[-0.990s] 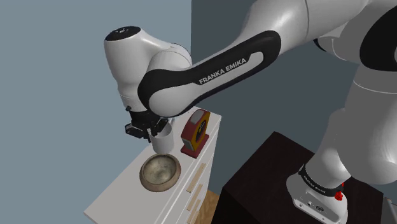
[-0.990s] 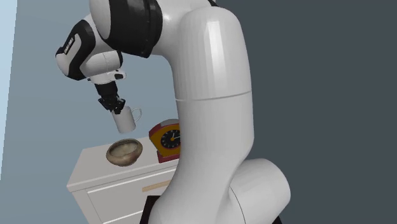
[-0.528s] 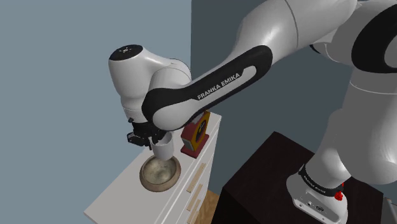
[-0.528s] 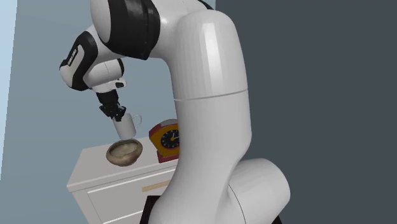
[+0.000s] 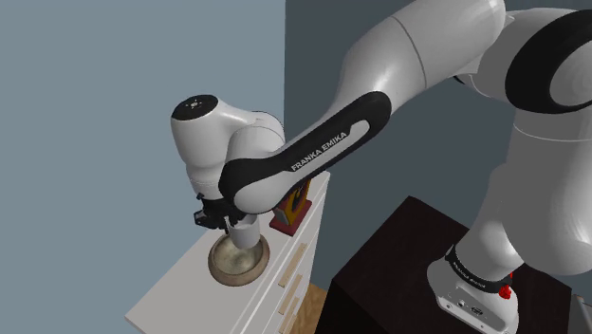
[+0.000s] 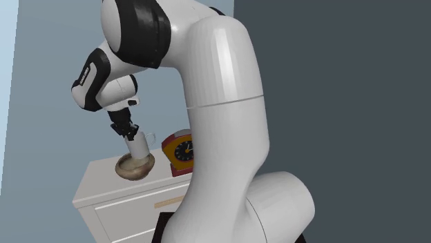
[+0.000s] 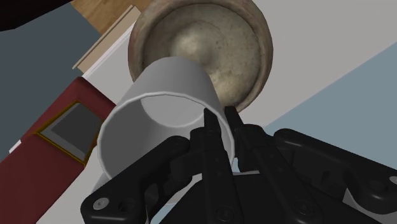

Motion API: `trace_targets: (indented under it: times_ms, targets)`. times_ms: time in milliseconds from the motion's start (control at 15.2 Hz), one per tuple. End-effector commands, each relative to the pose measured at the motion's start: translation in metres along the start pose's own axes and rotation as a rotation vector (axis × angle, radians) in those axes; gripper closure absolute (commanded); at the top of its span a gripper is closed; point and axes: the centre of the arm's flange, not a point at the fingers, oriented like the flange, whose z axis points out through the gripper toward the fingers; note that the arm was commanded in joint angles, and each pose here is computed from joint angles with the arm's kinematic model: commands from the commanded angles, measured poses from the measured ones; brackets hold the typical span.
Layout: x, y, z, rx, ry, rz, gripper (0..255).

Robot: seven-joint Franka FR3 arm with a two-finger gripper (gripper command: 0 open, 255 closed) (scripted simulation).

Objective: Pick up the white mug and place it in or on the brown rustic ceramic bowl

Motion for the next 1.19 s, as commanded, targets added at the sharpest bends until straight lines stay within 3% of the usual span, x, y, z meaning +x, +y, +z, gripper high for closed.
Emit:
trace_targets:
  times_ms: [0,462,528,858,1122]
  targets:
    - [0.0,0.0,0.009,0.0,0.0,0.0,255]
    - [0.0,0.0,0.009,0.0,0.0,0.0,255]
    - [0.0,0.0,0.009,0.0,0.0,0.0,0]
    - [0.0,0.0,0.009,0.0,0.0,0.0,0]
    - [0.0,0.0,-0.041,0.0,0.0,0.0,0]
